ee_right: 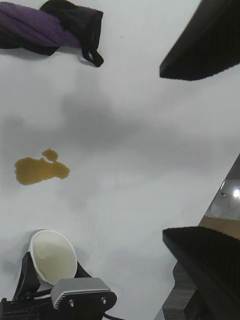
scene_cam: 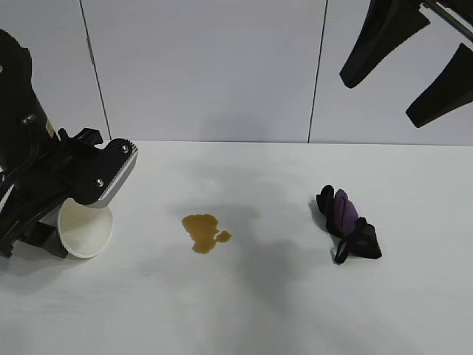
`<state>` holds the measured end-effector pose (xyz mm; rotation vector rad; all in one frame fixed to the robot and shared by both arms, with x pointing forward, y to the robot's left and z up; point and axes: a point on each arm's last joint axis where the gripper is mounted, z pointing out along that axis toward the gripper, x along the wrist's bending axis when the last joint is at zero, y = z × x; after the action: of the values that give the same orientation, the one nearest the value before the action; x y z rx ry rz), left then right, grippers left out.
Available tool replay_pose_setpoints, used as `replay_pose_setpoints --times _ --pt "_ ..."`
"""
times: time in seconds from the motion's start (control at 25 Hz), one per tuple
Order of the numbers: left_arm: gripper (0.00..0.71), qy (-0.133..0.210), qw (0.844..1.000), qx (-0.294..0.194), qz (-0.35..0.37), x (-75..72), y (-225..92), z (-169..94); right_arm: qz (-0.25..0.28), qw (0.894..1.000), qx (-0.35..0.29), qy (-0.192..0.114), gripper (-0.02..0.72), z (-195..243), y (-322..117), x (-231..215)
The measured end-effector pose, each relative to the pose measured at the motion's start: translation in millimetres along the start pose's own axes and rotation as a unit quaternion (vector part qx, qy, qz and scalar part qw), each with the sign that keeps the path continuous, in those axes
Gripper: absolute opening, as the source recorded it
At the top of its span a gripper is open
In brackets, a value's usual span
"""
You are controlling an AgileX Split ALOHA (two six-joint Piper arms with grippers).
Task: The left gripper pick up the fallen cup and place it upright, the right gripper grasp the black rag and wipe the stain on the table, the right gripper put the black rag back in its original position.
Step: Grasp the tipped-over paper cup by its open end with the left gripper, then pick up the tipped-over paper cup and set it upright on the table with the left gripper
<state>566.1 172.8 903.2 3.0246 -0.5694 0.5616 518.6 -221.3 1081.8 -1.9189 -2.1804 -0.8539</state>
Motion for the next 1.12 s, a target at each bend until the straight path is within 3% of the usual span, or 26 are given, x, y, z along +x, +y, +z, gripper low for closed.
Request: replay_pose_setpoints --times 0.12,0.2,0.36,0.48,0.64,0.88,0.96,1.12 --pt "0.54 0.035 0.999 -0.006 -0.029 6.4 1 -6 0.0 1.0 0.0 0.0 0.558 0 0 0" --pt "0.539 0.082 0.995 -0.016 -0.056 15.4 1 -16 0.0 1.0 0.0 0.0 0.558 0 0 0" --pt "0.538 0.186 0.964 -0.067 -0.177 35.0 3 -46 0.0 1.0 0.0 0.0 0.558 0 0 0" --pt "0.538 0.241 0.916 -0.113 -0.302 45.7 3 -63 0.0 1.0 0.0 0.0 0.558 0 0 0" --pt "0.537 0.287 0.841 -0.158 -0.432 54.8 -2 -77 0.0 1.0 0.0 0.0 0.558 0 0 0" --pt "0.535 0.284 0.761 -0.202 -0.547 57.2 -4 -85 0.0 1.0 0.0 0.0 0.558 0 0 0" --pt "0.532 0.276 0.753 -0.206 -0.561 56.6 -4 -84 0.0 1.0 0.0 0.0 0.558 0 0 0" --pt "0.531 0.25 0.783 -0.195 -0.536 52.4 -1 -81 0.0 1.0 0.0 0.0 0.558 0 0 0"
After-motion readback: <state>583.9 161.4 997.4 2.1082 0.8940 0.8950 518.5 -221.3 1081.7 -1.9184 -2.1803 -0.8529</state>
